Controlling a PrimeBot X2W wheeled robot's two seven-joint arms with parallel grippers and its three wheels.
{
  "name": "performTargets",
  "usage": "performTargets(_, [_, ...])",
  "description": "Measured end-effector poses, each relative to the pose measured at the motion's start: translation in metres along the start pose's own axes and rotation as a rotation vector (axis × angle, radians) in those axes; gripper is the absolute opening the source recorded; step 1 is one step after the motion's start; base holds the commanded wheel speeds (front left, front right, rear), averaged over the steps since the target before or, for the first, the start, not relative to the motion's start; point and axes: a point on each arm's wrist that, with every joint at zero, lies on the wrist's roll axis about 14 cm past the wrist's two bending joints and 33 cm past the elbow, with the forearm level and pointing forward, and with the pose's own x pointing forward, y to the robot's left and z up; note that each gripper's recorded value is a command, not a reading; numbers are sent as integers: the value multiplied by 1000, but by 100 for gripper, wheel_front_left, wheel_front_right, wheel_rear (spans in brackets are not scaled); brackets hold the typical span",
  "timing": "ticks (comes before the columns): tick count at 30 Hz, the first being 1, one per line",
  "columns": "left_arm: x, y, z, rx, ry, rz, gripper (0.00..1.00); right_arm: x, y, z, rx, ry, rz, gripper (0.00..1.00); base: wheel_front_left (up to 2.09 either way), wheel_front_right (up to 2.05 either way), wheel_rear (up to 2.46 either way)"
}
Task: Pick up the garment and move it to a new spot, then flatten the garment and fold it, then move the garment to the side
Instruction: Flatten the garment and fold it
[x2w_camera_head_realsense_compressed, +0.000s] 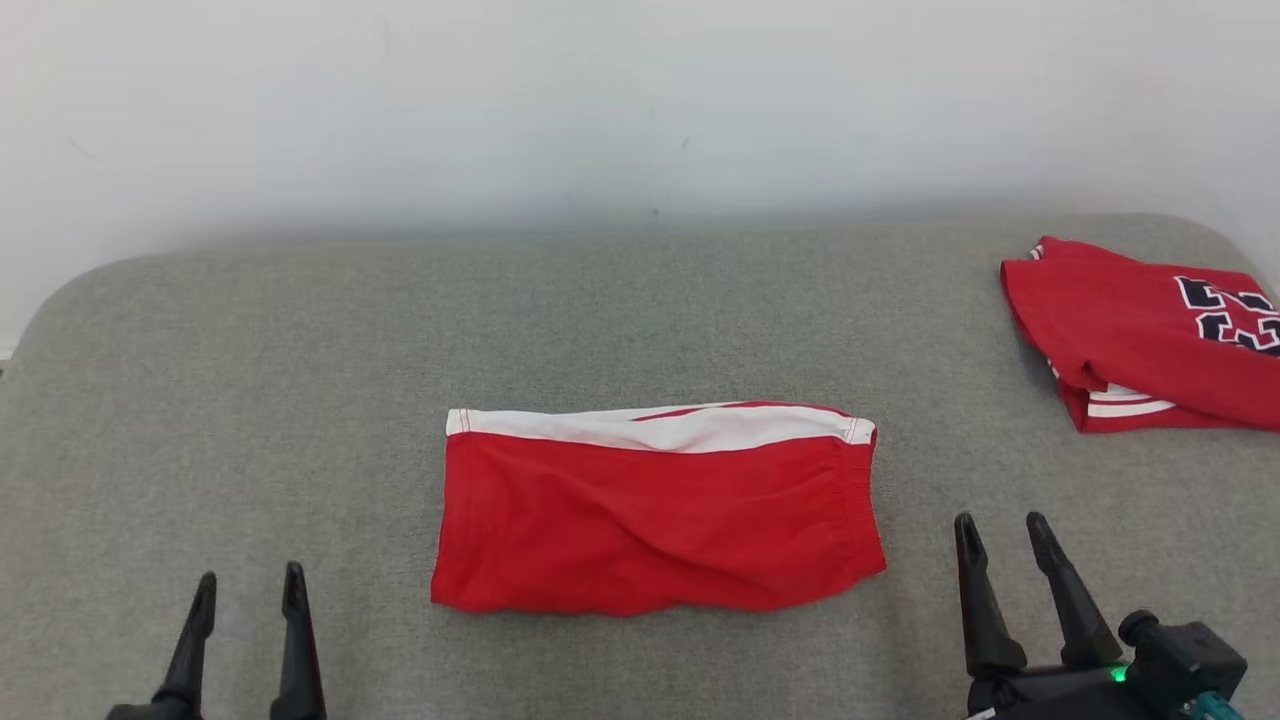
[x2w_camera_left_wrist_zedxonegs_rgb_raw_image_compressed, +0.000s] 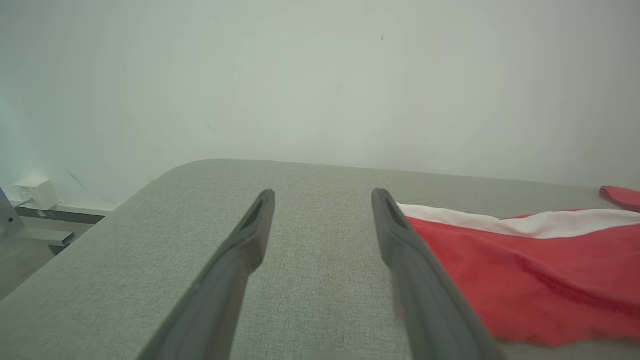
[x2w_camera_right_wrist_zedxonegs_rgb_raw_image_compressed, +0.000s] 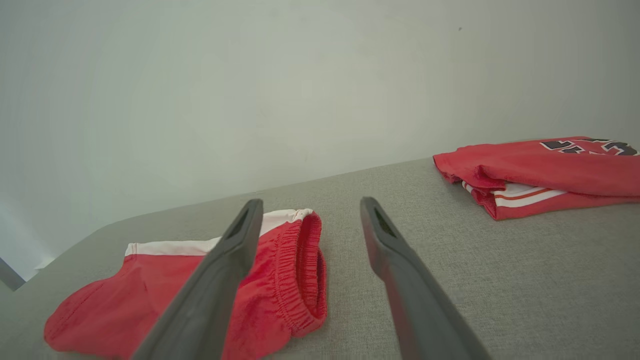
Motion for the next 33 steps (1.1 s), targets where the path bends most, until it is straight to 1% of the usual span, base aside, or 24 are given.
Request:
performTargets(14, [-15,-3,-8,85,27,-21,100,-2,10,-9,-52,32,38,100,0,0,0])
performTargets(26, [-19,2,-11,81,38,-1,100,-2,14,-14,-55,44,47,100,0,0,0])
performTargets(33, [-18,-1,-15,74,48,-9,100,17,16,-12,-81,46,77,100,0,0,0])
